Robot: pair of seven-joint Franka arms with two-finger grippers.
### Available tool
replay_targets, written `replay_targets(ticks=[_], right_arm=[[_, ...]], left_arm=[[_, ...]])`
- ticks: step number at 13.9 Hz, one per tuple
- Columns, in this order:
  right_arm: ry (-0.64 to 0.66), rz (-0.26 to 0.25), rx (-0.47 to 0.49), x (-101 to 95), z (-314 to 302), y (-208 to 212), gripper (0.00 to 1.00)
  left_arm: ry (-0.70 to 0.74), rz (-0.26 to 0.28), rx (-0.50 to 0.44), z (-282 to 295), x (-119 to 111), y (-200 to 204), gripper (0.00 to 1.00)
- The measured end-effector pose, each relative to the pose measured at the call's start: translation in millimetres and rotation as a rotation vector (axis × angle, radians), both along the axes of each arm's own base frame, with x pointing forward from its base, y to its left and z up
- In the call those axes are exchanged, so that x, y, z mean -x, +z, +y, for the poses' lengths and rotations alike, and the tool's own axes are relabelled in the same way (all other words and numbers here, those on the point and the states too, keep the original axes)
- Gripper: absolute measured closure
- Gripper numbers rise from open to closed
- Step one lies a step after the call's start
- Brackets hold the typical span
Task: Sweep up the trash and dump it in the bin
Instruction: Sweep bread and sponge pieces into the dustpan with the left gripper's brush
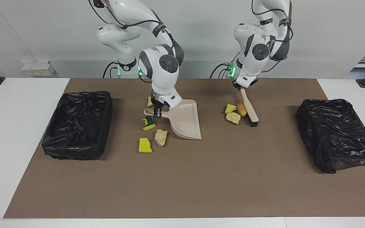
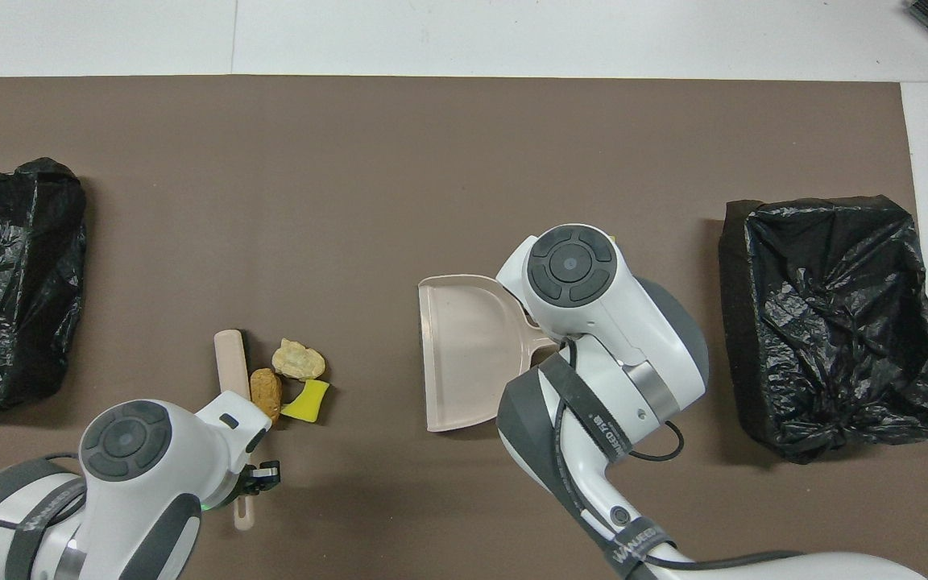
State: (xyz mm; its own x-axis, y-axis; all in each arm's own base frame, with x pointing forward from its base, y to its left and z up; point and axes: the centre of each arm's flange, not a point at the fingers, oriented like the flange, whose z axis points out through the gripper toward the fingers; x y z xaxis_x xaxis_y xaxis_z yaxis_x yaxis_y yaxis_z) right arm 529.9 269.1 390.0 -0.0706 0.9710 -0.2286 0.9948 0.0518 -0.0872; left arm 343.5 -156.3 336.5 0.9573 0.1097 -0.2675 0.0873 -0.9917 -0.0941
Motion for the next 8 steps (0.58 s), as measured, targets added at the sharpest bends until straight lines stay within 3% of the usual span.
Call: replay_targets(ticks=[5, 8], right_arm=[[0.000, 0.000, 0.000, 0.0, 0, 0, 0.68], [-0.004, 0.001, -0.001, -0.5, -2, -2, 0.68]], left_arm=[[-0.060, 0.002, 0.073, -84, -30, -7, 0.72], [-0.151, -0.014, 0.106, -135, -17, -1, 0.72]])
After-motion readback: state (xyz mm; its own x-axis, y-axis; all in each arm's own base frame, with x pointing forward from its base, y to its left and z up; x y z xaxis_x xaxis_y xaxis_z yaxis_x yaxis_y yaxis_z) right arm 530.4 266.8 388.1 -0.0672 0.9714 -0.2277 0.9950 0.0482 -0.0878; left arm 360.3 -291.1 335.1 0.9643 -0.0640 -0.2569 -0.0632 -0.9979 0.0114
